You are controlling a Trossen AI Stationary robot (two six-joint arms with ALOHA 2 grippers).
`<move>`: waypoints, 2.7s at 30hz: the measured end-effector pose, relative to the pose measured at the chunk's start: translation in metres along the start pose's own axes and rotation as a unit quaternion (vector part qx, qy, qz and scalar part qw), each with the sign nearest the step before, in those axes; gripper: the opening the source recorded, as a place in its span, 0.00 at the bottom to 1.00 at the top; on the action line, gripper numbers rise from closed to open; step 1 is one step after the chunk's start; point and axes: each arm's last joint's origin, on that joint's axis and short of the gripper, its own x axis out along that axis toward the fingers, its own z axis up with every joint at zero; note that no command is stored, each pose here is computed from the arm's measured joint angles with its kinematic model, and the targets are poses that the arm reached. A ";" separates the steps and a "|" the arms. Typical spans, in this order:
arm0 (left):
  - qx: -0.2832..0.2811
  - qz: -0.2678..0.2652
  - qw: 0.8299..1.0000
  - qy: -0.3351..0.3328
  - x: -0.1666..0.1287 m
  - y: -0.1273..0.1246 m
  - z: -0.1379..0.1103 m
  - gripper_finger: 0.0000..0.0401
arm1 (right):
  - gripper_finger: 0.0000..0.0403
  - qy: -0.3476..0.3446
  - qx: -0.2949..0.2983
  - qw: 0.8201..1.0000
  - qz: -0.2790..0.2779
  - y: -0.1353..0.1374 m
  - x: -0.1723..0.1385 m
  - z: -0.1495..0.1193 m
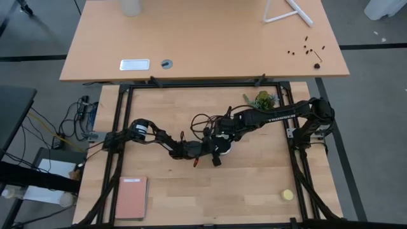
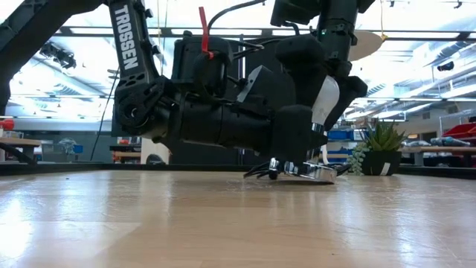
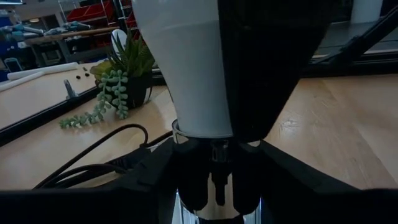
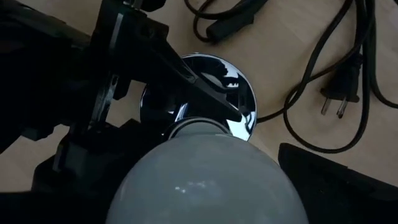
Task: Screw lightbulb
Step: Remove the lightbulb from the silver lamp
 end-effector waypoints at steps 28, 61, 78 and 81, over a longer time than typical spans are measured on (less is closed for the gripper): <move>-0.002 -0.018 1.000 -0.001 0.000 -0.001 0.000 0.46 | 0.65 0.015 -0.157 0.987 0.021 0.001 0.000 -0.001; -0.006 -0.020 1.000 0.001 -0.001 -0.002 -0.001 0.46 | 0.98 0.006 -0.379 0.925 0.037 0.011 -0.001 -0.010; 0.002 0.000 1.000 0.013 0.000 -0.001 -0.002 0.46 | 0.76 -0.031 -0.035 0.999 0.019 0.018 -0.001 -0.012; -0.001 0.001 1.000 0.013 0.000 -0.001 -0.002 0.46 | 0.72 -0.040 -0.018 0.999 0.014 0.021 -0.001 -0.015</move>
